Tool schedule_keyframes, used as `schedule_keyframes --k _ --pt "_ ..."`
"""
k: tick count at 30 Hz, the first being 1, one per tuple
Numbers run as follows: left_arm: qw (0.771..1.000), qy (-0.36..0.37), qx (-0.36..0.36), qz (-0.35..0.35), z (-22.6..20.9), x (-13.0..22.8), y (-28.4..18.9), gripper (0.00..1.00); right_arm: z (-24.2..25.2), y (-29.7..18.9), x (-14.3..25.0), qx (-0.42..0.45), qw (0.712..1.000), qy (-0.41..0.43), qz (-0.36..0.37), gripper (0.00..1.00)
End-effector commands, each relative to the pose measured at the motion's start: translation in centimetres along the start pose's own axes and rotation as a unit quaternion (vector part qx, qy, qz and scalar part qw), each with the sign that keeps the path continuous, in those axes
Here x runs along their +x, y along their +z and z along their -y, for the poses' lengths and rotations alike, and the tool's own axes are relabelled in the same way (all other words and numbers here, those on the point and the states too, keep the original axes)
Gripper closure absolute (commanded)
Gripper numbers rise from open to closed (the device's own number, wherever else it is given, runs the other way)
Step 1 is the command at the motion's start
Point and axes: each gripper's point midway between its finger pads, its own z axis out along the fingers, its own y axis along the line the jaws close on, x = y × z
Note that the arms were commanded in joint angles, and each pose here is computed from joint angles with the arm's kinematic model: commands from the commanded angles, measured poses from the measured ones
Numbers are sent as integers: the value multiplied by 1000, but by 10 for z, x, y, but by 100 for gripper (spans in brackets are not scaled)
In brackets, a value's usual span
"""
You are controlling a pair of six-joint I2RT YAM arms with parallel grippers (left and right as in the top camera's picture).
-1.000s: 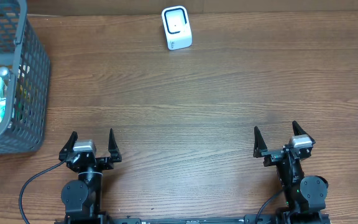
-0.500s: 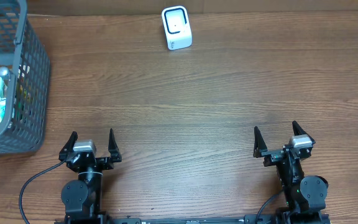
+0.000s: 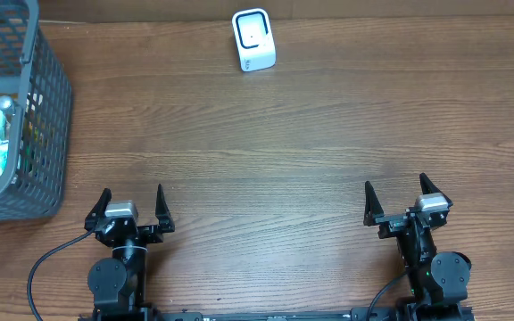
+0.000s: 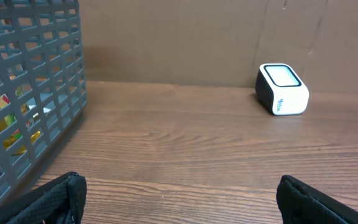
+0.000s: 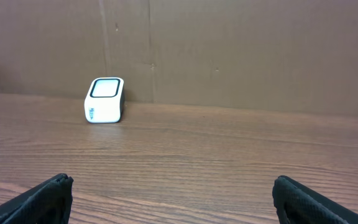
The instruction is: Scan the item barcode
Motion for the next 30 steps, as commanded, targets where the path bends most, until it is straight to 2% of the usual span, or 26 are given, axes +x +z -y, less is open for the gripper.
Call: schedule_keyframes --k 1,15,19,26,30 --pt "1000 11 -1 3 0 -1 0 0 0 1 4 0 1000 0 -4 0" --pt "1000 11 -1 4 0 -1 0 0 0 1 4 0 1000 0 -4 0" --pt "1000 11 5 23 2 -10 -1 1 0 1 4 0 1000 0 -4 0" --pt "984 8 96 147 35 -88 -21 0 0 1 4 0 1000 0 -4 0" --pt "973 2 108 204 40 -139 -44 0 0 1 4 0 1000 0 -4 0"
